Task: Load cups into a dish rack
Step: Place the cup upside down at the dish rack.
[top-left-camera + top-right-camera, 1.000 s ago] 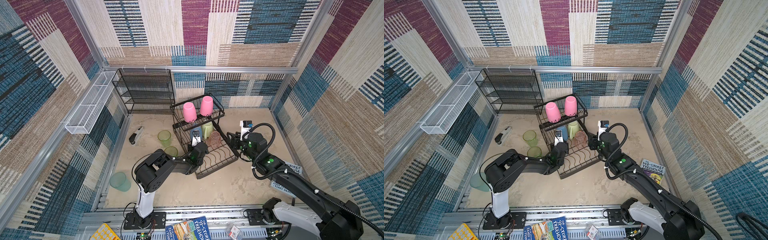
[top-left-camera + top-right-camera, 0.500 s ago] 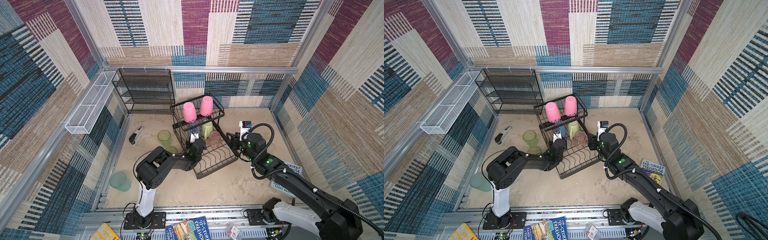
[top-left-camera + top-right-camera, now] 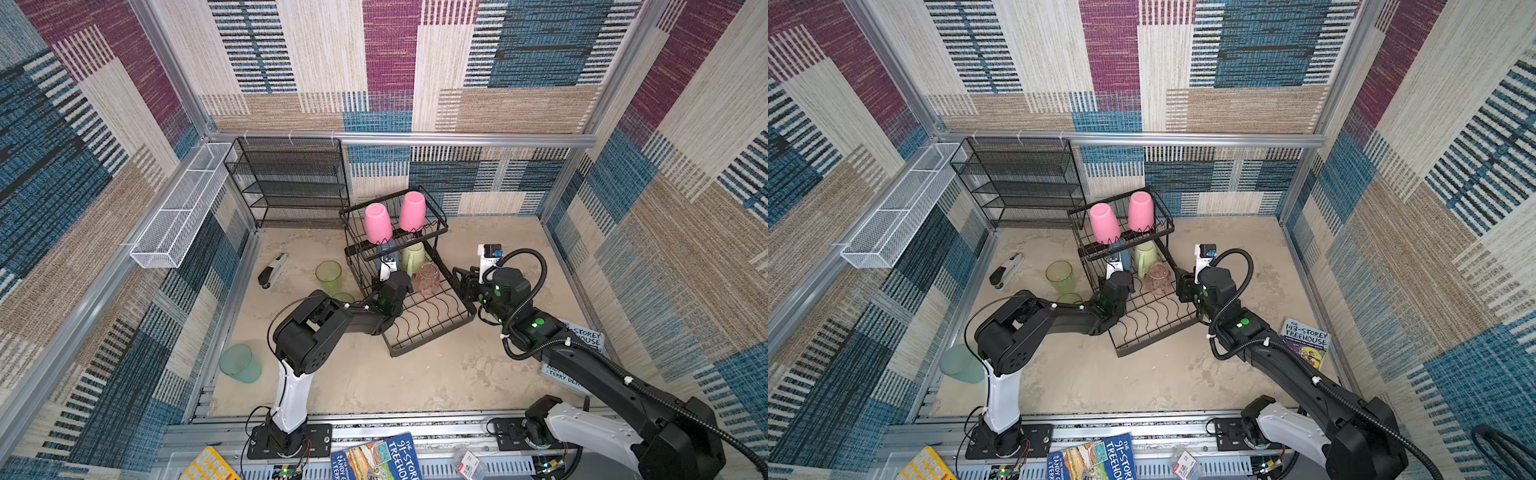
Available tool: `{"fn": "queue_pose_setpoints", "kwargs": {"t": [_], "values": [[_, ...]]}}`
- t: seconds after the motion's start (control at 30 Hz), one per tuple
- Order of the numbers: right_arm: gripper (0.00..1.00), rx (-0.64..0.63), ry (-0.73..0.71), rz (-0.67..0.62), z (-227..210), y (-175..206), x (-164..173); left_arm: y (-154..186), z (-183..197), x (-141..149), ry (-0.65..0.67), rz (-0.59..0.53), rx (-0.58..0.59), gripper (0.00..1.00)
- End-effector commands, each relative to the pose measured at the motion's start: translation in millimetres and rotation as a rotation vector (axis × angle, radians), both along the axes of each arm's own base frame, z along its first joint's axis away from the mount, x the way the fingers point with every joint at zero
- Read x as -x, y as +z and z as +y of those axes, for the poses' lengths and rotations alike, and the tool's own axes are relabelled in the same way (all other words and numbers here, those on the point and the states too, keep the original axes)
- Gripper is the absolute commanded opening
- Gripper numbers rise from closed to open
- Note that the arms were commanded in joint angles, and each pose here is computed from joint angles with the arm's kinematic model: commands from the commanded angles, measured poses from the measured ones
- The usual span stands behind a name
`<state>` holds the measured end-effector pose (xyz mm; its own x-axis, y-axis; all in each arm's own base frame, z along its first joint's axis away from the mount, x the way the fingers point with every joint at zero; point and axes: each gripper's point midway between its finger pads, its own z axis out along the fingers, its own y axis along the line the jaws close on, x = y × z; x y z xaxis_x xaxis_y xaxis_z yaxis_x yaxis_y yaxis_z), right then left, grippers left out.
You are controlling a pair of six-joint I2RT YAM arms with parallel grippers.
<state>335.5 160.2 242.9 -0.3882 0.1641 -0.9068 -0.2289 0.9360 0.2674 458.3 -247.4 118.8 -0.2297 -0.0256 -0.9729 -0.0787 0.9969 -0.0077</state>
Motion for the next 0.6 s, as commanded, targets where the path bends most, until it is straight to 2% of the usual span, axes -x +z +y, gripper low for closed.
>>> {"fn": "queue_pose_setpoints", "kwargs": {"t": [0.0, 0.57], "values": [[0.57, -0.015, -0.001, -0.044, 0.4, 10.1, -1.8, 9.3, -2.1, -4.6, 0.006, -0.029, 0.053, 0.14], [0.58, -0.017, 0.003, -0.047, 1.0, 10.5, -1.2, 10.2, -4.8, -1.0, -0.021, -0.029, 0.046, 0.23]]}}
